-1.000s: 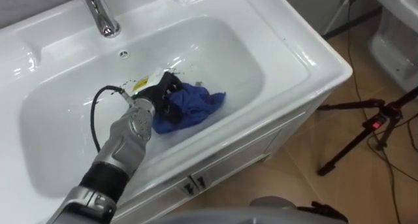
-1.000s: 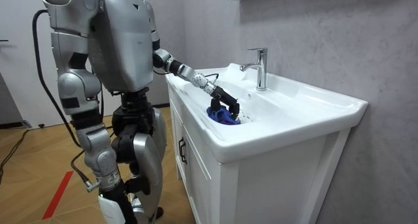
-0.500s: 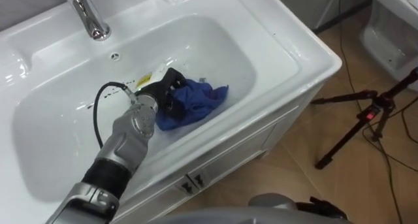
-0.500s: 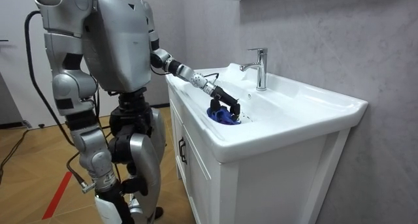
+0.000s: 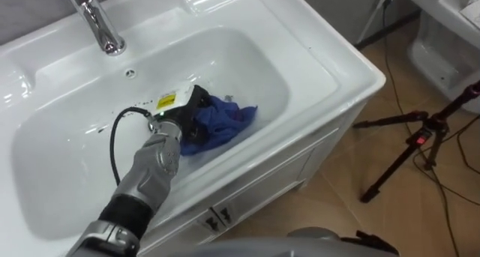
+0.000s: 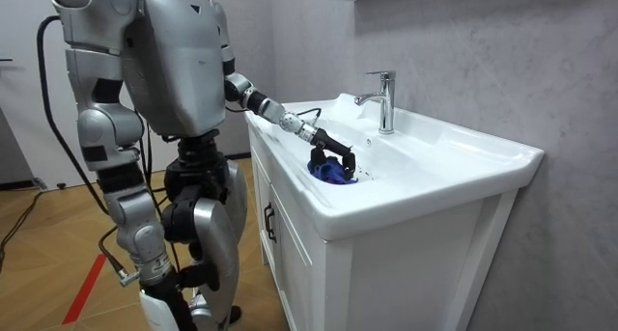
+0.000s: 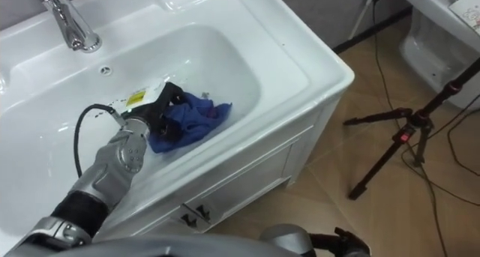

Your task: Wipe basin

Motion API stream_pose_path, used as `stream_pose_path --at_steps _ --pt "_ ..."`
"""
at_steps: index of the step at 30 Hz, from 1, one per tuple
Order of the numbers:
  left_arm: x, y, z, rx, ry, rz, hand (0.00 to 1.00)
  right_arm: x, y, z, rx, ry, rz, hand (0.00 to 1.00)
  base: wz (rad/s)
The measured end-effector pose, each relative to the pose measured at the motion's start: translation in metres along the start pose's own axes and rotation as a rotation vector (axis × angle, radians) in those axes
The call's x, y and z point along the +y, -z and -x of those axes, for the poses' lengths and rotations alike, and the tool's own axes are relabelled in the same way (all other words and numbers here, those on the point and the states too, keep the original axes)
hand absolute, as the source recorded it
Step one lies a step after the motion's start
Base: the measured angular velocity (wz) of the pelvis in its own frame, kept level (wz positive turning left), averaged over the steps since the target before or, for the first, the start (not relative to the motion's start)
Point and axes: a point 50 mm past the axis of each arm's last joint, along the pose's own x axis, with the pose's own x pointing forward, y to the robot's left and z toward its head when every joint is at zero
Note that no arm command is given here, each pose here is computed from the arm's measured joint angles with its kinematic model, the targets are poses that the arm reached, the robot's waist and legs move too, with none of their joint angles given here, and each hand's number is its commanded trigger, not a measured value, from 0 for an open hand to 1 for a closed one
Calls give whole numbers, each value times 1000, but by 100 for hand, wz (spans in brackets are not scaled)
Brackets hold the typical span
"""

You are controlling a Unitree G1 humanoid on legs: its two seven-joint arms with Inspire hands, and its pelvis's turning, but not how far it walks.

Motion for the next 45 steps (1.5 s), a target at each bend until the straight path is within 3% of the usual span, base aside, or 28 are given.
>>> stream_pose_path --at_steps 10,14,17,21,31,45 --pt "0 53 6 224 -103 60 100 -18 23 6 51 56 -33 0 -16" --pt "3 77 13 323 -146 69 100 -25 30 7 102 83 30 0 -14" --pt "7 96 19 380 -152 28 100 -33 39 10 149 103 121 0 -21" --pt "17 121 29 447 -156 -47 100 -43 47 14 187 135 120 0 -6" --pt "19 144 40 543 -141 -93 100 -54 47 17 213 170 166 0 -2" --pt "20 172 60 667 -105 -47 100 -59 36 16 221 188 175 0 -1"
